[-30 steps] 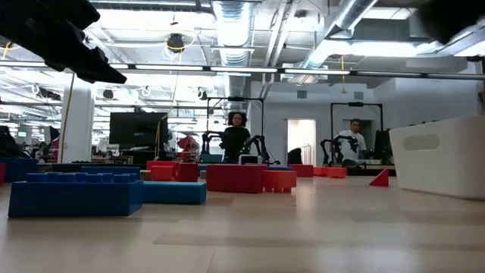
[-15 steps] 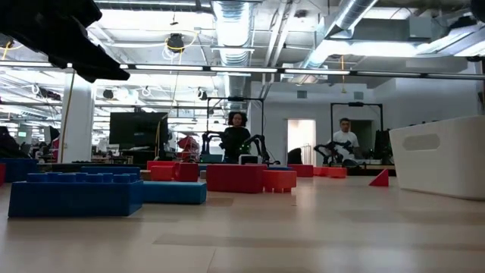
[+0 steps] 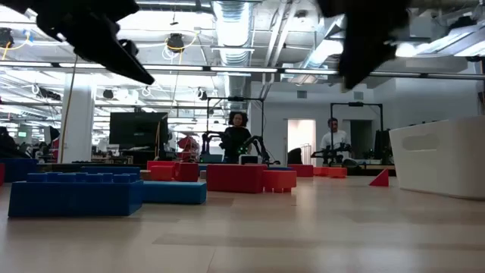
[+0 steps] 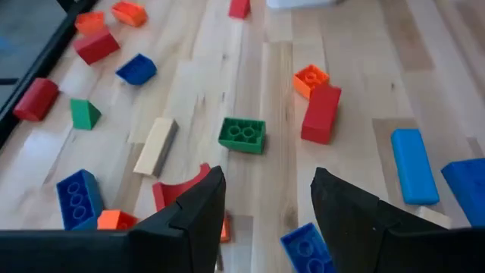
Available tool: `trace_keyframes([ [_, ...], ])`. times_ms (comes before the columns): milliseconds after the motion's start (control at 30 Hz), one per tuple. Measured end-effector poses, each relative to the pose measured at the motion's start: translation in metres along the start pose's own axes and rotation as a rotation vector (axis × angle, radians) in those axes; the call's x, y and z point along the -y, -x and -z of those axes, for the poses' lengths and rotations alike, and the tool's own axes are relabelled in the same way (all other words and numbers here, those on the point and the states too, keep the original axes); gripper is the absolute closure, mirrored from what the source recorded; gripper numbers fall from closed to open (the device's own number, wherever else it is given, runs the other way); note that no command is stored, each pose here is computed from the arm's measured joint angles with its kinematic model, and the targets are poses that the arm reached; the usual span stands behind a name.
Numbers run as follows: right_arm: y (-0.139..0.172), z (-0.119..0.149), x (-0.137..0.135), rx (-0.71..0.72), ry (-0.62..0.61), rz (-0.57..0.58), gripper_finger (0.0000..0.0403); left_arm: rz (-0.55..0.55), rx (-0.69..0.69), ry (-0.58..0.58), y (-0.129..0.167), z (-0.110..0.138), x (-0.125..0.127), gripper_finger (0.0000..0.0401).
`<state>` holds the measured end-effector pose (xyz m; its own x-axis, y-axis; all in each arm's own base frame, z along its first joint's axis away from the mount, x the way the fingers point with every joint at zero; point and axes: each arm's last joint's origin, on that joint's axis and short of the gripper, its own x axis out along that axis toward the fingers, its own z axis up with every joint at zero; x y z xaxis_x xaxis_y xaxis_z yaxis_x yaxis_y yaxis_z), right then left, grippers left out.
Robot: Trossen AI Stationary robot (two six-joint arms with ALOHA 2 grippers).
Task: Sort blocks by size
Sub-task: Put the green 8 stud game piece into the gray bin
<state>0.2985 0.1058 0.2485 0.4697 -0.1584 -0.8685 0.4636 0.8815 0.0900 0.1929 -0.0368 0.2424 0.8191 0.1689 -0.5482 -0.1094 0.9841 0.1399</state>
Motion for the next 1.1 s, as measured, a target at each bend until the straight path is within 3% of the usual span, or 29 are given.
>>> trace_keyframes([
  [167, -0.055, -0.005, -0.011, 0.011, 0.169, 0.048, 0.0171, -0.004, -0.028, -0.027, -0.015, -0.003, 0.006, 0.0213],
  [333, -0.085, -0.003, -0.022, 0.046, 0.3, 0.047, 0.0171, -0.006, -0.048, -0.057, -0.022, -0.002, 0.009, 0.0213],
  [500, -0.092, -0.017, -0.017, 0.127, 0.336, 0.071, 0.0171, -0.012, -0.021, -0.06, -0.023, -0.004, 0.009, 0.0213],
  [733, -0.102, -0.058, 0.002, 0.237, 0.366, 0.053, 0.0171, -0.076, -0.019, -0.071, -0.022, -0.004, 0.006, 0.0213],
  [967, -0.109, -0.087, 0.014, 0.236, 0.524, -0.013, 0.017, -0.061, -0.001, -0.058, -0.023, 0.012, 0.01, 0.0213],
  [1100, -0.106, -0.097, 0.016, 0.235, 0.617, -0.088, 0.0145, -0.056, 0.011, -0.036, -0.019, 0.017, 0.011, 0.0213],
])
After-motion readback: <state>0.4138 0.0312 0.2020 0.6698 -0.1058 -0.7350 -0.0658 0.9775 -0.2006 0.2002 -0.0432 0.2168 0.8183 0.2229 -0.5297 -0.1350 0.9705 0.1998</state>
